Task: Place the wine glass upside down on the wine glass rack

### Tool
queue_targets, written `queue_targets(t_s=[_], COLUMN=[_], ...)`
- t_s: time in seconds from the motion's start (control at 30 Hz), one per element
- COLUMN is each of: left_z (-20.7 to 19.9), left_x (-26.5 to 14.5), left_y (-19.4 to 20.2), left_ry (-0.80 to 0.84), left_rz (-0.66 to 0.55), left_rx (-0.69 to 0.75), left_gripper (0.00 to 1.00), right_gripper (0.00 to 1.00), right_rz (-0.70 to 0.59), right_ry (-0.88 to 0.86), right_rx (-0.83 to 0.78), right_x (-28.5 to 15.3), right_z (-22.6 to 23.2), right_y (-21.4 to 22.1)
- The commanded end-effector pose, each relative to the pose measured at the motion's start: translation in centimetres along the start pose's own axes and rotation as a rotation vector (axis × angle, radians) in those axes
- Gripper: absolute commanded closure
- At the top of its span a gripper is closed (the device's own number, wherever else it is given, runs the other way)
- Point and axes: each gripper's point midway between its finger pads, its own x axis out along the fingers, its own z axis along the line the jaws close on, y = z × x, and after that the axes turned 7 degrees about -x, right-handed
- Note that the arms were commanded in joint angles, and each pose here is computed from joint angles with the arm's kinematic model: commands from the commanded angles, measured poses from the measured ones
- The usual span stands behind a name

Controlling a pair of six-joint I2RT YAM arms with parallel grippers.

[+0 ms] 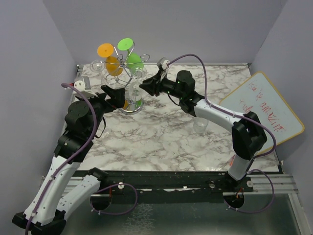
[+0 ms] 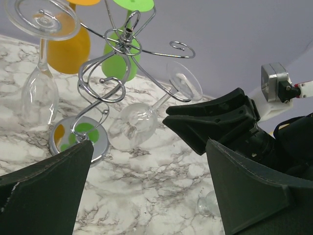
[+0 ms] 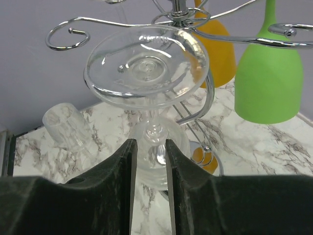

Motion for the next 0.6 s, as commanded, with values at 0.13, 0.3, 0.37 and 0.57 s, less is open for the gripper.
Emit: queue_targets(t_s=[0.13, 0.3, 0.37, 0.57], left_z=[-0.9, -2.3, -2.9, -4.7], left_x=[-0.2, -0.7, -0.8, -1.3], left_y=[1.3, 2.1, 2.4, 4.2], left_ry=[0.072, 0.173, 0.214, 0.354], left_rz=[0.053, 0.108, 0.127, 0.223], left_rx=[0.039, 0.124, 0.157, 0.24], left_gripper=[0.01, 0.01, 0.01, 0.02], right_gripper=[0.48, 0.36, 0.34, 0.33], right_rz=[-0.029, -0.013, 0.009, 0.108], right_ry=[-0.035, 0.016, 0.045, 0.28], right_rx=[-0.027, -0.007, 0.004, 0.079], right_x=[-1.4, -4.1, -5.6, -11.7], right_z=[1.4, 1.9, 2.1, 0.9], right_y=[-1.6, -2.0, -1.8, -0.6])
